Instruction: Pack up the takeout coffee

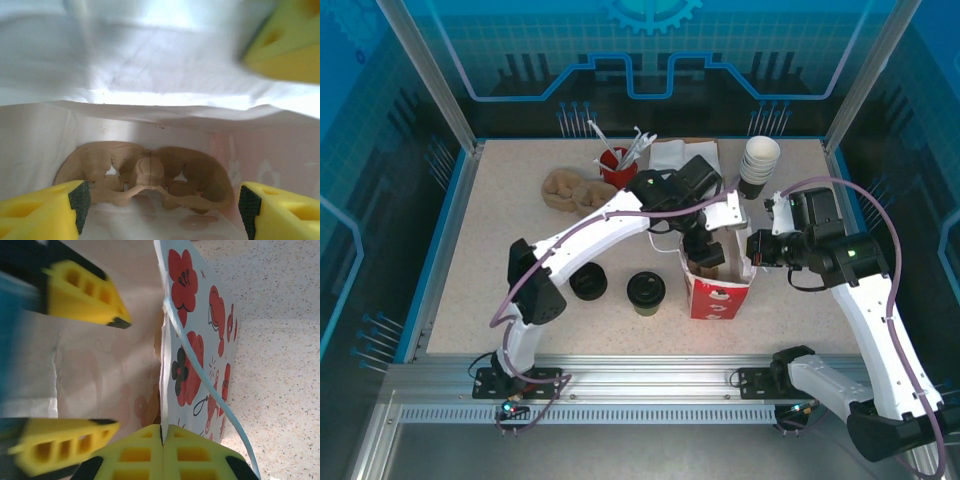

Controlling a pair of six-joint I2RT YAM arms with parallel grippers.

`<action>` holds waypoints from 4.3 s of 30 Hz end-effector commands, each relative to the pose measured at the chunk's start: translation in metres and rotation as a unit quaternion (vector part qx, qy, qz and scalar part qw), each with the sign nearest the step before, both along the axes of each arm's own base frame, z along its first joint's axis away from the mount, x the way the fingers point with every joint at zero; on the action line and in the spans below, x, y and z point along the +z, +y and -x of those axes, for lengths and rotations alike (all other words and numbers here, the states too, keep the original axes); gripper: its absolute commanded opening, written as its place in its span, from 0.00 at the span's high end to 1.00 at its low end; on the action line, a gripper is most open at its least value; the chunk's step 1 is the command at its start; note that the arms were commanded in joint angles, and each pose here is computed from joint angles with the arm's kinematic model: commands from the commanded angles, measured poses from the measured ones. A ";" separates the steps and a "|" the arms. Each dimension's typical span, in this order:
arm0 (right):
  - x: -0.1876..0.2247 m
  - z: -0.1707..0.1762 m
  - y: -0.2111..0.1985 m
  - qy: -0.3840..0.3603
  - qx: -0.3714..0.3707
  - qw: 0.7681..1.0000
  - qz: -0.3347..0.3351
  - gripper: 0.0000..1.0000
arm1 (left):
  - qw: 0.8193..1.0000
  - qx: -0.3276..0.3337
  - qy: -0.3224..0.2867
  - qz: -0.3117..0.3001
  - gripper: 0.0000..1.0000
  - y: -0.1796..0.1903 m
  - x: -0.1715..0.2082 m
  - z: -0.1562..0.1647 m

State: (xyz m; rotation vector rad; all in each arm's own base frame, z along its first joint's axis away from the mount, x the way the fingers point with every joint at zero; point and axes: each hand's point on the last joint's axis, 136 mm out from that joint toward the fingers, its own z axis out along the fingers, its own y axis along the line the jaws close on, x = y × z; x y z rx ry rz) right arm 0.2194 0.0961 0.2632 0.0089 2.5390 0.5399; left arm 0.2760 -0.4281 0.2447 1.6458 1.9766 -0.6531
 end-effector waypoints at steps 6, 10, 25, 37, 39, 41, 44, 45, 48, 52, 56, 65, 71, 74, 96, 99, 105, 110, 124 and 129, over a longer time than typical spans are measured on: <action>0.008 -0.001 0.004 -0.039 0.006 0.999 -0.030 1.00 | 0.990 0.038 -0.006 0.138 0.20 0.012 0.109 0.028; 0.017 0.001 0.009 -0.088 0.026 0.994 -0.057 1.00 | 0.978 0.068 -0.019 0.198 0.20 0.028 0.144 0.037; 0.037 0.029 0.012 -0.194 0.059 0.975 -0.091 1.00 | 0.945 0.145 -0.085 0.281 0.17 0.099 0.171 0.063; 0.035 0.022 0.005 -0.166 -0.005 0.979 -0.117 1.00 | 0.948 0.180 -0.028 0.260 0.18 0.096 0.153 0.059; 0.035 0.019 0.004 -0.156 -0.021 0.979 -0.127 1.00 | 0.947 0.185 -0.008 0.262 0.20 0.091 0.154 0.058; 0.036 0.016 0.000 -0.148 -0.047 0.979 -0.134 1.00 | 0.944 0.193 0.013 0.266 0.24 0.086 0.155 0.056; 0.036 0.013 -0.007 -0.136 -0.092 0.975 -0.149 1.00 | 0.936 0.218 0.046 0.272 0.32 0.077 0.159 0.051; 0.035 0.013 -0.009 -0.129 -0.110 0.973 -0.154 1.00 | 0.933 0.231 0.056 0.270 0.34 0.074 0.159 0.049; 0.035 0.011 -0.013 -0.113 -0.148 0.967 -0.173 1.00 | 0.927 0.261 0.074 0.258 0.37 0.061 0.157 0.045; 0.032 0.009 -0.015 -0.096 -0.176 0.961 -0.192 1.00 | 0.917 0.314 0.084 0.231 0.39 0.045 0.147 0.037; 0.028 0.009 -0.015 -0.086 -0.189 0.957 -0.200 1.00 | 0.904 0.362 0.107 0.199 0.43 0.027 0.132 0.029; 0.027 0.012 -0.014 -0.087 -0.198 0.952 -0.216 1.00 | 0.884 0.458 0.085 0.053 0.49 0.018 0.064 0.008; 0.017 0.014 -0.014 -0.077 -0.197 0.954 -0.211 0.99 | 0.882 0.465 0.081 0.017 0.51 0.010 0.028 0.001; 0.014 0.016 -0.016 -0.076 -0.200 0.956 -0.201 0.92 | 0.880 0.465 0.098 0.010 0.53 0.006 0.011 0.003; 0.037 -0.006 -0.067 -0.044 -0.213 0.973 -0.074 0.48 | 0.880 0.459 0.120 -0.002 0.55 0.000 -0.020 0.008; 0.024 -0.018 -0.067 -0.022 -0.214 0.972 -0.094 0.46 | 0.881 0.458 0.122 0.000 0.55 -0.001 -0.020 0.008; 0.022 -0.040 -0.048 -0.002 -0.170 0.975 -0.147 0.45 | 0.882 0.454 0.123 -0.001 0.55 -0.001 -0.020 0.009; 0.003 -0.051 -0.053 0.016 -0.176 0.975 -0.134 0.46 | 0.883 0.452 0.122 0.006 0.55 -0.001 -0.018 0.010; 0.035 -0.051 -0.030 -0.068 -0.109 0.980 -0.153 1.00 | 0.877 0.459 0.115 0.084 0.55 0.001 0.018 0.005; 0.050 -0.039 -0.024 -0.134 -0.078 0.975 -0.157 1.00 | 0.868 0.474 0.088 0.117 0.56 0.011 0.026 -0.001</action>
